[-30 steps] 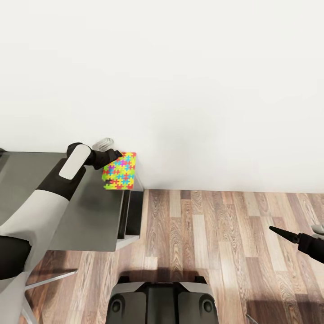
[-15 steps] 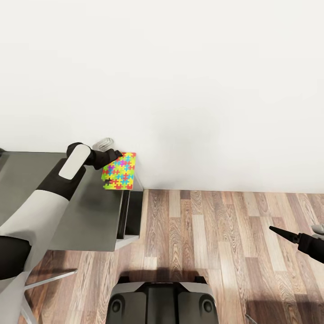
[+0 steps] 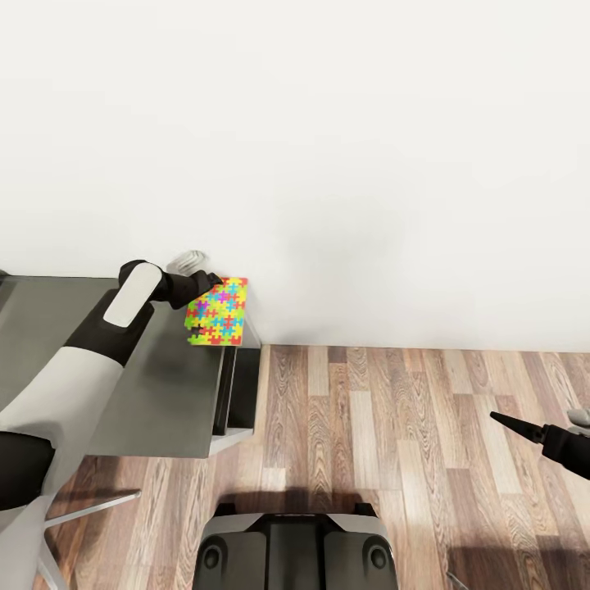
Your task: Put all the toys in the child's room - the three board games (two on the bed and one on the table), the two jigsaw puzzles on the table, and the tennis ball on the table - inside the toy box on the table in the child's room.
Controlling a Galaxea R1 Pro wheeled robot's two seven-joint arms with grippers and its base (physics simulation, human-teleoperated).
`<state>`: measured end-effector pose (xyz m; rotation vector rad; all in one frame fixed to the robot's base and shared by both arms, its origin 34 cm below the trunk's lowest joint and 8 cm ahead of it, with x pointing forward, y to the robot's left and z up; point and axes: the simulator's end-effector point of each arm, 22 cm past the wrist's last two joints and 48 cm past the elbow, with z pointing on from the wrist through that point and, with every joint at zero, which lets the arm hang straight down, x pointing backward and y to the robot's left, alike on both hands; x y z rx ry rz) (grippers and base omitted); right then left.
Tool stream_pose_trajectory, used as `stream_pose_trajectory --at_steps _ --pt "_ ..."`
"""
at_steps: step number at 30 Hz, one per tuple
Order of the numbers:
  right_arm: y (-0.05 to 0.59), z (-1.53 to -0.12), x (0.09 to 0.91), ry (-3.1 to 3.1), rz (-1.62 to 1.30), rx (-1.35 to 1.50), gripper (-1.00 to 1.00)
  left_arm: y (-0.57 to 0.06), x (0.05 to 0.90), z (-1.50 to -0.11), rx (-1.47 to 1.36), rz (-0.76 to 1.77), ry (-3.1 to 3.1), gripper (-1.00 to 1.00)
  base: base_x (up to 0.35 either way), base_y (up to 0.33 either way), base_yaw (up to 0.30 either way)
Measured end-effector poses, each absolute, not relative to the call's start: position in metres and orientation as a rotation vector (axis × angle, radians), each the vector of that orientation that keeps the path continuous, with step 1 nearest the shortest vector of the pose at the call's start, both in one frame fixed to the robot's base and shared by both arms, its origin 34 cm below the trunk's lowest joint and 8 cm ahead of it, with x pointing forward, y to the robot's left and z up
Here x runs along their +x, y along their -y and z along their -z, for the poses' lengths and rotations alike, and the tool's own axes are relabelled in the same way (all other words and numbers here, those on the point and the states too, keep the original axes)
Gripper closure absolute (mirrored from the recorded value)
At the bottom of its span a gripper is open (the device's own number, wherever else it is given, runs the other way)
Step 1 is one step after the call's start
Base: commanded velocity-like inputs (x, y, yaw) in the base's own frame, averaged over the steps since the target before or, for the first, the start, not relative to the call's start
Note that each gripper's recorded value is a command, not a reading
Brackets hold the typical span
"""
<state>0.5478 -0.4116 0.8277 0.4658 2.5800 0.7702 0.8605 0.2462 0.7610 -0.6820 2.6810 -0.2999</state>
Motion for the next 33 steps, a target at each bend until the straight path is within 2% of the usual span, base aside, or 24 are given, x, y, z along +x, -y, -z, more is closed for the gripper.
stream_pose_trajectory --at_steps 8,20,26,33 --pt "0.410 -0.827 0.547 -2.579 -0.775 0.468 -1.00 -0.270 0.857 -0.761 -0.720 0.275 -2.667 -1.00 0.000 0.000 0.000" --pt "0.404 -0.824 0.546 -2.582 -0.789 0.467 -1.00 -0.359 0.862 -0.794 -0.827 0.224 -2.550 -1.00 0.000 0.000 0.000" --pt "0.401 -0.822 0.547 -2.586 -0.796 0.459 -1.00 -0.363 0.871 -0.823 -0.829 0.289 -2.484 -1.00 0.000 0.000 0.000" --pt "0.389 -0.818 0.564 -2.569 -0.835 0.438 -1.00 -0.339 0.884 -0.873 -0.758 0.375 -2.402 -1.00 0.000 0.000 0.000"
